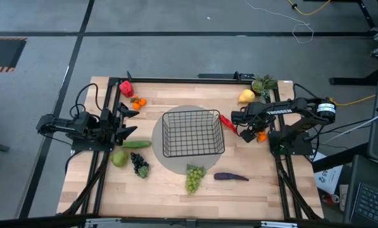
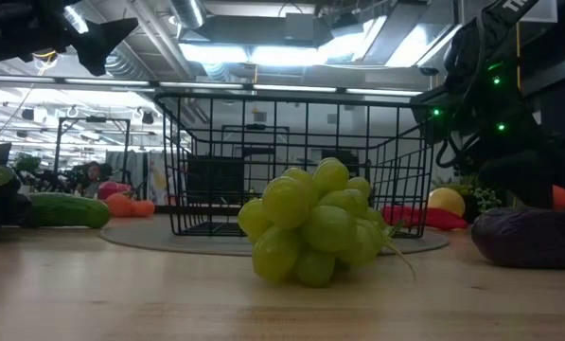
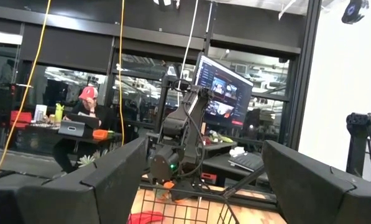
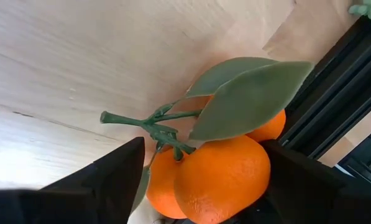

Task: Build produce basket
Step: Put the orange tangerine into the wire basket

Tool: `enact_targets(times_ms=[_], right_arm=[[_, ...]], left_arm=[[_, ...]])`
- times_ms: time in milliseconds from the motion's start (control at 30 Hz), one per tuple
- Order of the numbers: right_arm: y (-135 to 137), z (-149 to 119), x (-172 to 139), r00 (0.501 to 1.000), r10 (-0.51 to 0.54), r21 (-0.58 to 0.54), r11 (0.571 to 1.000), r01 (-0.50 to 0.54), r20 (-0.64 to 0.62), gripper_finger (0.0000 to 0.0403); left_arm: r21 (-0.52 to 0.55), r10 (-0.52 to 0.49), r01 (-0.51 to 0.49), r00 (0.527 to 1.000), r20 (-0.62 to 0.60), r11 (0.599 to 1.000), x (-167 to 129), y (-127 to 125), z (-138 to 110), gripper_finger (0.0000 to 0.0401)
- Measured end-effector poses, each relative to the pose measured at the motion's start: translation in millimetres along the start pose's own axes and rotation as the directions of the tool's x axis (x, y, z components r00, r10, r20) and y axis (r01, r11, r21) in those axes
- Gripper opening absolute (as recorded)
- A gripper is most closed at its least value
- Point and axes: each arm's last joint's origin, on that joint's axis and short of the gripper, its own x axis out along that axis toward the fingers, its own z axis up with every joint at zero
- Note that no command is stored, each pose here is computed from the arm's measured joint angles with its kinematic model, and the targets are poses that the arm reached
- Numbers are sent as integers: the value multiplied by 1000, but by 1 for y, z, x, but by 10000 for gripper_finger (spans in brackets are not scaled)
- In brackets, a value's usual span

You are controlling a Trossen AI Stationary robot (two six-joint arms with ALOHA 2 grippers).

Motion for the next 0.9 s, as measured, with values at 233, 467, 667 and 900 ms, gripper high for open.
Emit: enact_targets(times_ms=[233, 467, 667, 900], right_arm=[[0, 0, 0, 1000, 2, 0, 1000, -2, 2, 307], [0, 0, 0, 1000, -1, -5, 1000, 1, -2, 252], [3, 3, 0, 999, 36, -33, 999, -36, 29, 170], [5, 6, -3, 997, 52, -112, 993, -46, 53, 158]], left_arm=[[-1, 0, 0, 1000, 1, 1000, 0, 0, 0, 315], [-1, 0, 0, 1000, 1, 1000, 0, 0, 0, 315], [-1, 0, 0, 1000, 2, 1000, 0, 0, 0, 315], [0, -2, 2, 1000, -2, 1000, 0, 0, 0, 315]])
